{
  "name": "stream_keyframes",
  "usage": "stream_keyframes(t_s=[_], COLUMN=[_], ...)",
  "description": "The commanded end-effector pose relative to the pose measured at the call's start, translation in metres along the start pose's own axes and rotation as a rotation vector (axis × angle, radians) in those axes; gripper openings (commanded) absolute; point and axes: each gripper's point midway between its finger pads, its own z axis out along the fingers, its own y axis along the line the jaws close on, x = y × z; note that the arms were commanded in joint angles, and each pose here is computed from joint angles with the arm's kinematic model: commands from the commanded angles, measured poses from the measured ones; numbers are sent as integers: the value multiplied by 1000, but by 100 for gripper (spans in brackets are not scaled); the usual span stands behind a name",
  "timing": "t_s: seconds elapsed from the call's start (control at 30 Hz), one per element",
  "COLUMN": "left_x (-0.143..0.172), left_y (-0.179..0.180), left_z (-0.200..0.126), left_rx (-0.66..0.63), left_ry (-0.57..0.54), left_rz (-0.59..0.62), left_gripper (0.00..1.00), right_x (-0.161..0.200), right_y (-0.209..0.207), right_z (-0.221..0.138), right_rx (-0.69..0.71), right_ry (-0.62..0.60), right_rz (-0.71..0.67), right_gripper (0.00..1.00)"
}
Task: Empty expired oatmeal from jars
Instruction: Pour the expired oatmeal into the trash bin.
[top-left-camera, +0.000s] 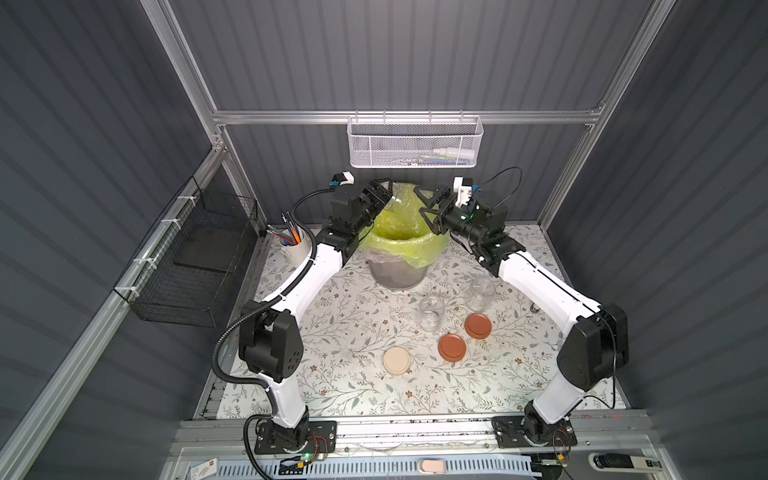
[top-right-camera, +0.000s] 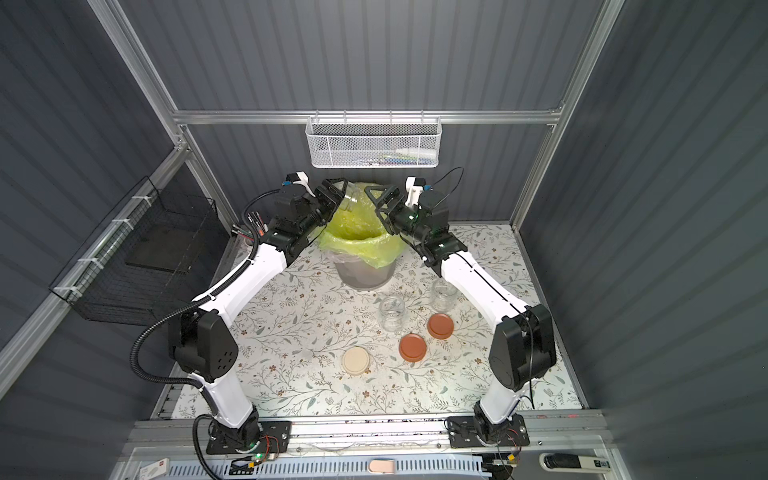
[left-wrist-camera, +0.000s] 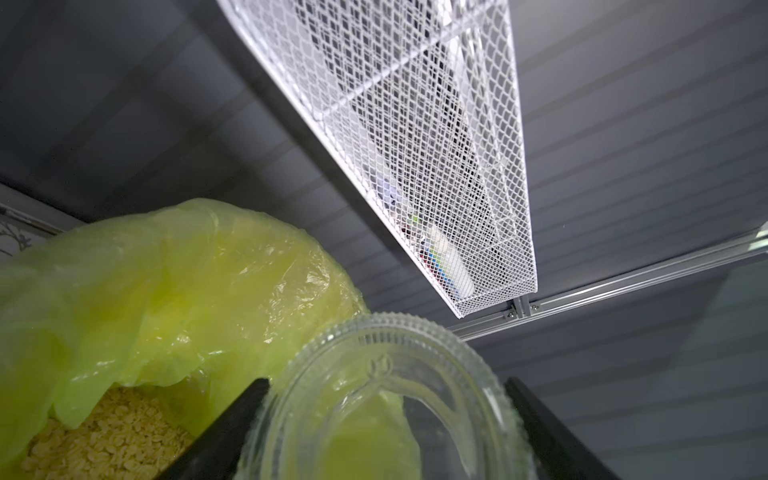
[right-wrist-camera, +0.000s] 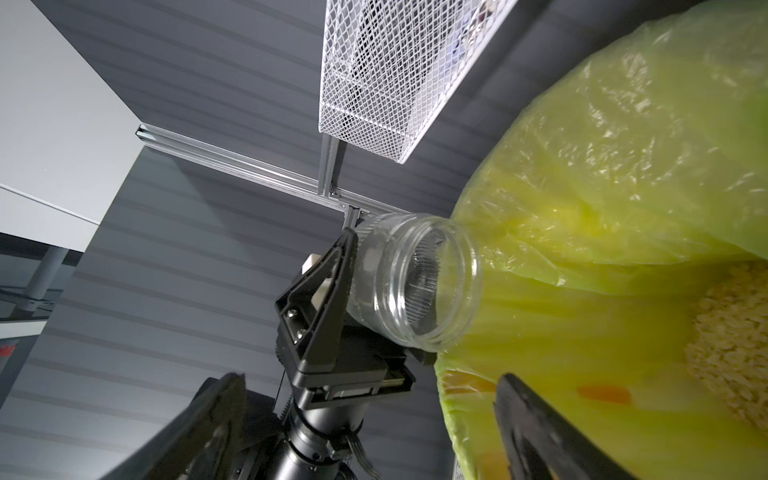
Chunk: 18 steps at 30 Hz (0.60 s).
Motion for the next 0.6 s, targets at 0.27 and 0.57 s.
stream_keyframes(t_s=[0.27,0.57], left_x=[-15,-10], left_y=[-44,-33], left_z=[-21,-31], left_rx=[110,83], left_ry=[-63,-121], left_rz=[-232,-327], left_gripper=[23,22], right_x=[10,30], right_y=[-6,-21], right_z=[12,26], right_rx=[29,78], right_ry=[-83,-144], right_rz=[5,70], right_gripper=[96,96])
